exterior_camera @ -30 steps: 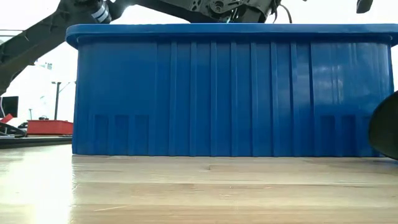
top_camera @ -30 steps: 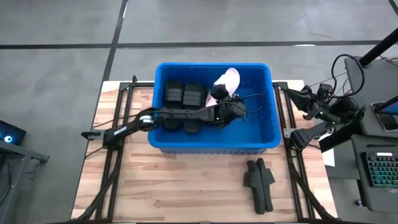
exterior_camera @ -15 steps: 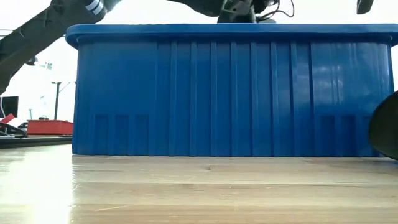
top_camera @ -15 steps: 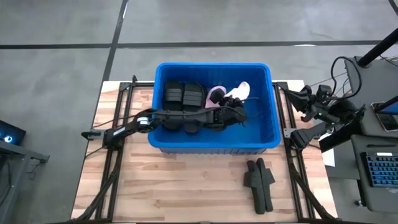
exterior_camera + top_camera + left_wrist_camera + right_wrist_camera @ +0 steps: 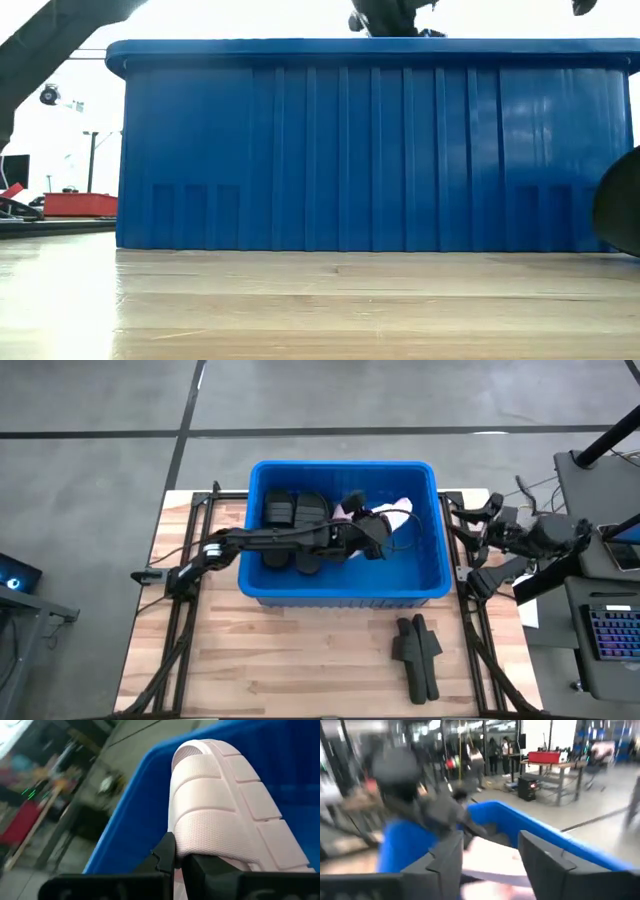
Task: Pick and place slides into bin
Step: Put the pink slides into the blue bin
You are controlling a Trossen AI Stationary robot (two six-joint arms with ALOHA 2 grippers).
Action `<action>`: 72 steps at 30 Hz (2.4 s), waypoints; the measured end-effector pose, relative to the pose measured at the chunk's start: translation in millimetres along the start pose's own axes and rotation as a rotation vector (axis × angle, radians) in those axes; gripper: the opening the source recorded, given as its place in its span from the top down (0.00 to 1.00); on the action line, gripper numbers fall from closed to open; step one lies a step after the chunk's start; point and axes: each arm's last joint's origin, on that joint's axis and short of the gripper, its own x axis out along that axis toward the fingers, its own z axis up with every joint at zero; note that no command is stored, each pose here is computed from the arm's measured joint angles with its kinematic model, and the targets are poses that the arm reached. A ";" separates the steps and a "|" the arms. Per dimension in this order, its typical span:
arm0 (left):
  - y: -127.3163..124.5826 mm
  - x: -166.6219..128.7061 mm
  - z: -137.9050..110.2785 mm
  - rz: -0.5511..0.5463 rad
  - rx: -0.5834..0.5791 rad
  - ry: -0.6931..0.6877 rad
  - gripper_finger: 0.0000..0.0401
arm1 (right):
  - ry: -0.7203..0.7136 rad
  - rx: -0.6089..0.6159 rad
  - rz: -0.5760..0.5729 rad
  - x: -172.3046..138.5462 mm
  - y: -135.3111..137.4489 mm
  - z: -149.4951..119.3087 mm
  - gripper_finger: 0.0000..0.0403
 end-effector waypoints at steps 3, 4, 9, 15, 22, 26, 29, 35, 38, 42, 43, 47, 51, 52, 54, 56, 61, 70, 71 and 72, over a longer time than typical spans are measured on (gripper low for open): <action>14.3 -15.6 9.4 -0.125 0.029 -0.081 1.00 | 0.061 -0.222 0.000 4.1 4.8 8.4 0.47; 18.3 -20.5 12.2 -0.176 0.028 -0.113 1.00 | 0.085 -0.291 0.002 6.2 7.1 10.4 0.45; 43.0 -46.1 25.0 -0.295 0.005 -0.240 1.00 | 0.207 -0.530 0.019 17.7 19.9 20.8 0.41; 55.5 -56.4 29.7 -0.262 0.085 -0.289 1.00 | 0.326 -0.642 0.029 29.9 33.6 33.5 0.40; 52.0 -62.9 33.3 -0.251 0.198 -0.333 1.00 | 0.361 -0.737 0.032 41.6 44.8 43.9 0.41; 50.7 -65.5 35.4 -0.232 0.258 -0.356 1.00 | 0.379 -0.770 0.016 46.5 46.2 44.1 0.42; 54.2 -67.4 37.9 -0.217 0.245 -0.378 1.00 | 0.400 -0.788 0.005 50.8 47.6 42.8 0.42; 61.7 -73.5 42.2 -0.187 0.257 -0.420 1.00 | 0.450 -0.818 0.005 60.8 54.5 37.2 0.42; 61.4 -73.6 42.6 -0.190 0.259 -0.426 1.00 | 0.463 -0.835 0.024 65.0 58.7 36.1 0.42; 60.8 -74.3 42.8 -0.192 0.261 -0.428 1.00 | 0.476 -0.831 0.015 71.9 64.2 37.0 0.45; 60.7 -74.4 42.8 -0.192 0.261 -0.429 1.00 | 0.481 -0.833 0.013 73.5 65.3 37.3 0.48; 62.5 -75.6 44.2 -0.183 0.249 -0.440 1.00 | 0.485 -0.811 -0.066 79.4 68.7 40.5 0.71; 68.2 -79.3 45.1 -0.176 0.238 -0.446 0.97 | 0.477 -0.748 -0.092 82.5 69.5 45.0 0.92; 68.9 -79.8 45.3 -0.173 0.232 -0.445 0.95 | 0.471 -0.720 -0.107 82.6 69.5 46.2 0.92; 76.2 -84.4 45.6 -0.167 0.222 -0.449 0.90 | 0.462 -0.669 -0.124 82.4 69.2 47.1 0.92; 85.8 -90.5 45.6 -0.161 0.202 -0.450 0.84 | 0.450 -0.621 -0.141 81.2 68.1 47.6 0.92; 123.6 -116.5 41.1 -0.222 0.084 -0.467 0.67 | 0.397 -0.466 -0.221 74.3 60.6 51.9 0.92; 187.8 -169.7 26.2 -0.256 -0.016 -0.524 0.52 | 0.316 -0.373 -0.191 69.8 58.1 61.2 0.92; 196.7 -177.9 25.6 -0.240 -0.034 -0.549 0.51 | 0.290 -0.360 -0.185 68.8 57.4 64.5 0.92; 205.9 -186.9 23.3 -0.228 -0.048 -0.568 0.51 | 0.267 -0.352 -0.175 68.6 57.7 67.5 0.92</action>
